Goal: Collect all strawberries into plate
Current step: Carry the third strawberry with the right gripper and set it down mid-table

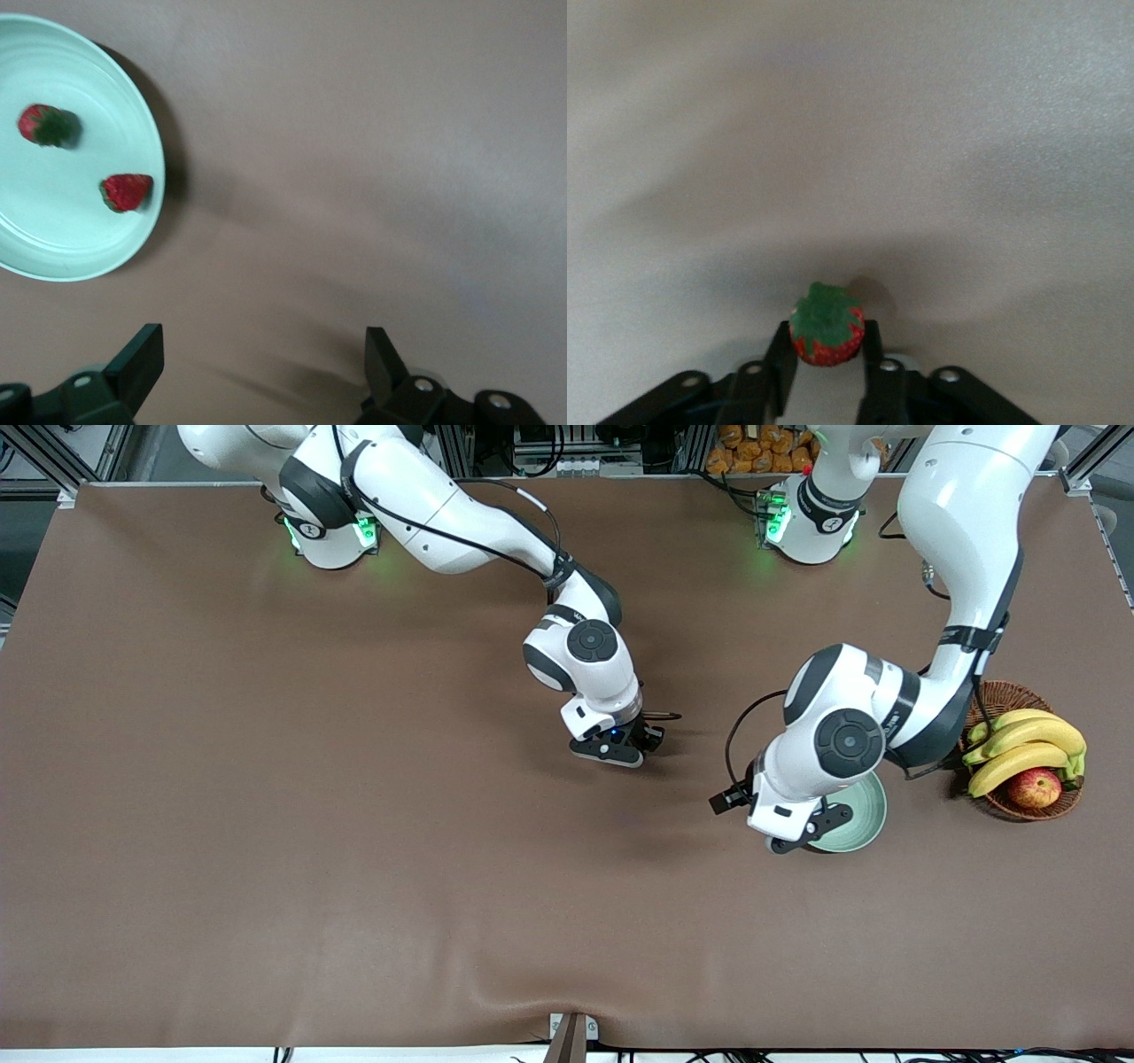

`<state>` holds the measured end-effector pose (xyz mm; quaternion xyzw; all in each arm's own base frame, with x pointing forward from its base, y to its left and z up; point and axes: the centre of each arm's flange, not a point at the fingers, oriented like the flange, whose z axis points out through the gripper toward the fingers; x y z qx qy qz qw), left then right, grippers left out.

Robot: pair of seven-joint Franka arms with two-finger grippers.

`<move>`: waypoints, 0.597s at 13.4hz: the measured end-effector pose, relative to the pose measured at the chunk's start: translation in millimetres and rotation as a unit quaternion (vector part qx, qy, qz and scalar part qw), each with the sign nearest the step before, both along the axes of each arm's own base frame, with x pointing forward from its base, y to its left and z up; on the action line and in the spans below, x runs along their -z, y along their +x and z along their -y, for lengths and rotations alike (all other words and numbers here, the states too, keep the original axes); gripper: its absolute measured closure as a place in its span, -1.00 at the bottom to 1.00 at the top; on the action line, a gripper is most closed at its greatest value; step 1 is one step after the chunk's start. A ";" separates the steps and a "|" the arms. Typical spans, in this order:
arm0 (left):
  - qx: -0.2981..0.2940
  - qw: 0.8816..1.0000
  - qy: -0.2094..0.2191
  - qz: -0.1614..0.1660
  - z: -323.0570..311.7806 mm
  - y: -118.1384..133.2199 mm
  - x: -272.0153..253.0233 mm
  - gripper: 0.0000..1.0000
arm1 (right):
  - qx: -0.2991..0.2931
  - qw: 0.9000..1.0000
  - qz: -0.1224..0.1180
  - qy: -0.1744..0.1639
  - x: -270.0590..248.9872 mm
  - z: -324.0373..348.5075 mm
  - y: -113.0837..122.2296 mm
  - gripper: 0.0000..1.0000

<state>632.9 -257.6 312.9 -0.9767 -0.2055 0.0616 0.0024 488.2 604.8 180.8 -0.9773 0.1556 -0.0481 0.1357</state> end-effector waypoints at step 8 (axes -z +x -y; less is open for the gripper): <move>-0.015 1.000 0.005 -0.016 46.8 -21.2 24.3 -1.00 | -0.011 0.999 0.022 -0.038 -96.9 96.7 108.9 -1.00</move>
